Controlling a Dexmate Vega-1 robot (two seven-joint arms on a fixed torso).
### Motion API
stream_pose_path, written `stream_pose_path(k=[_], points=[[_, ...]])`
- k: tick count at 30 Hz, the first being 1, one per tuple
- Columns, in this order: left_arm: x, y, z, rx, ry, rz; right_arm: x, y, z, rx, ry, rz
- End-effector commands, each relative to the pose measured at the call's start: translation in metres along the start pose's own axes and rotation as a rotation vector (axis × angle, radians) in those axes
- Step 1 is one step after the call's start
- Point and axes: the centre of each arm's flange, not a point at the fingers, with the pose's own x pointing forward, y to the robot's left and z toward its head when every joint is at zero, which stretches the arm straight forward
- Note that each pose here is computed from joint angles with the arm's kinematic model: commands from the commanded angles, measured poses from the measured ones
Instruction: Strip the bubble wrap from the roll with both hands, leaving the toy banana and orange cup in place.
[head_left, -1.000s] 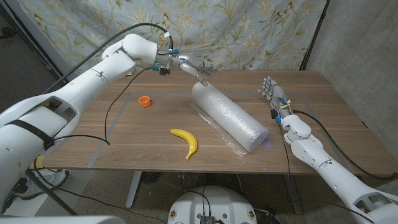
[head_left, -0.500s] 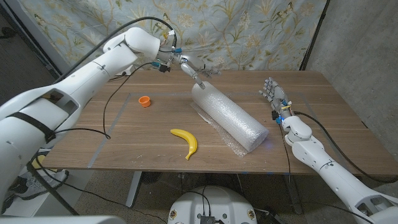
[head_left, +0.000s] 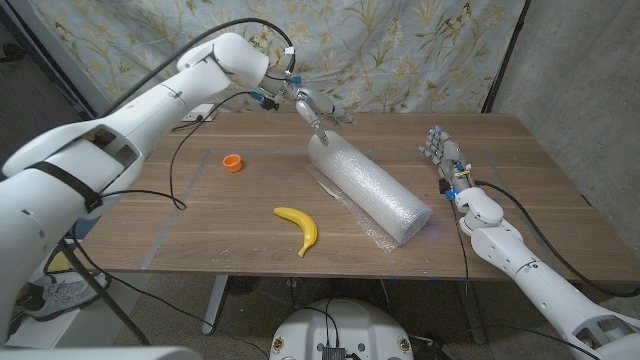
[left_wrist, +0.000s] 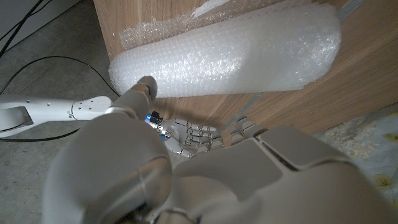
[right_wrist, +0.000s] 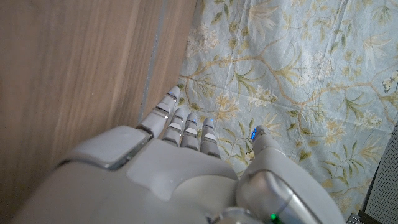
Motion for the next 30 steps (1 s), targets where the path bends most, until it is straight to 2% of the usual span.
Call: stream_pose_path(k=[1, 23, 30], points=[[0.01, 0.011, 0.009, 0.068, 0.015, -0.065, -0.002, -0.006, 0.0, 0.005, -0.003, -0.016], [0.025, 0.0, 0.021, 0.109, -0.004, -0.148, -0.005, -0.004, -0.001, 0.008, -0.001, -0.021], [0.033, 0.004, 0.022, 0.151, -0.005, -0.173, -0.003, -0.002, -0.003, 0.007, 0.002, -0.017]])
